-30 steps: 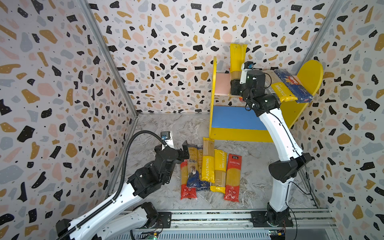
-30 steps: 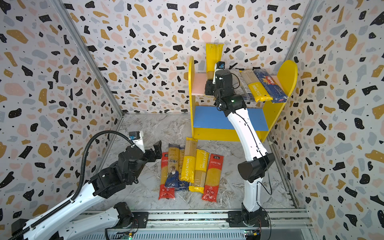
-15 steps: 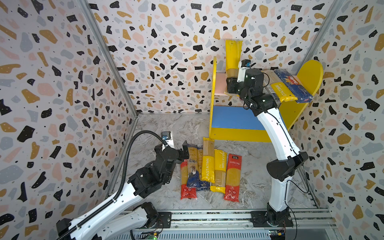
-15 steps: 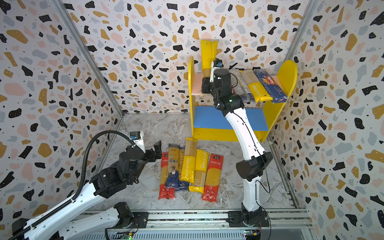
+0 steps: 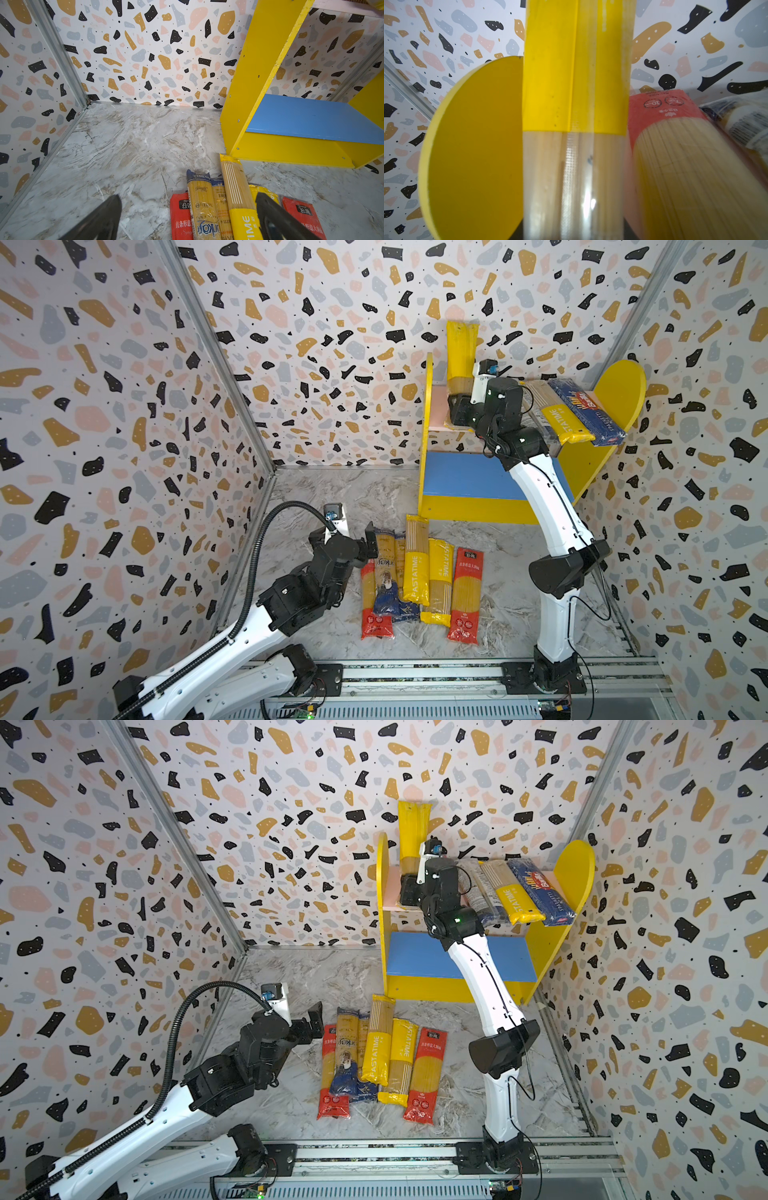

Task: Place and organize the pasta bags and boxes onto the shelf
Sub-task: 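Lower the yellow-banded bag onto the pink shelf beside the red-labelled bag, then open the right gripper and draw it back down to the table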

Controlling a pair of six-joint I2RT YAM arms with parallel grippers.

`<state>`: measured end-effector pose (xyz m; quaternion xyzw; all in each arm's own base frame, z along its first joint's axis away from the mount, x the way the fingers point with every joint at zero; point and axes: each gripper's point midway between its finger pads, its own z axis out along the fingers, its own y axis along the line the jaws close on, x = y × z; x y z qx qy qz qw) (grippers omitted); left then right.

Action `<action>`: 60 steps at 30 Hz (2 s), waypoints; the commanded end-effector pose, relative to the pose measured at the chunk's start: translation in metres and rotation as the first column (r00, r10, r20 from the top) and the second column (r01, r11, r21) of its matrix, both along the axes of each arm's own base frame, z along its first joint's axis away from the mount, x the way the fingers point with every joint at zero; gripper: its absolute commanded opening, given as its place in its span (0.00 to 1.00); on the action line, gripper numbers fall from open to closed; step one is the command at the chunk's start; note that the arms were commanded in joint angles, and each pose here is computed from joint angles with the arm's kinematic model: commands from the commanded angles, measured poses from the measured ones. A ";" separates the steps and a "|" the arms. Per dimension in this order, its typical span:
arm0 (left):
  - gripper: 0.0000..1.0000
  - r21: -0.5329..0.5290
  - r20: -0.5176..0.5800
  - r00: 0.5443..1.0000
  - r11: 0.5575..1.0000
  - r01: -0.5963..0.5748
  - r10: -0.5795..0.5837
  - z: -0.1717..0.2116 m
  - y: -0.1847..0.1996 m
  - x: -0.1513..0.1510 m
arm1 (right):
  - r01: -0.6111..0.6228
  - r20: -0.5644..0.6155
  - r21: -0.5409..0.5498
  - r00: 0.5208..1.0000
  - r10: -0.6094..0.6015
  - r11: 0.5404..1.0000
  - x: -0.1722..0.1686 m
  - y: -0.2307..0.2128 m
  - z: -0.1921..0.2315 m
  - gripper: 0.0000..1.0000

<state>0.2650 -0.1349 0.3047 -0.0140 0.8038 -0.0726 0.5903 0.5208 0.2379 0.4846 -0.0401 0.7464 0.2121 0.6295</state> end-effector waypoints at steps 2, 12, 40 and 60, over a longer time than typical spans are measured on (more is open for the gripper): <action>1.00 -0.007 0.029 1.000 1.000 -0.009 0.009 0.004 -0.001 0.004 | -0.016 0.210 0.103 0.978 -0.005 0.995 -0.024 -0.010 0.080 0.31; 1.00 -0.012 0.030 1.000 1.000 -0.006 0.006 0.006 0.000 0.002 | -0.027 0.201 0.094 0.980 0.008 0.995 -0.028 -0.003 0.078 0.34; 1.00 -0.027 0.031 0.999 0.999 -0.026 0.027 0.001 0.012 -0.005 | -0.011 0.179 0.076 0.984 -0.003 0.997 -0.032 0.002 0.071 0.82; 0.99 -0.057 0.026 0.999 0.998 0.022 -0.020 -0.004 0.001 -0.005 | -0.103 0.039 -0.098 0.993 0.107 0.990 -0.178 0.029 -0.043 0.83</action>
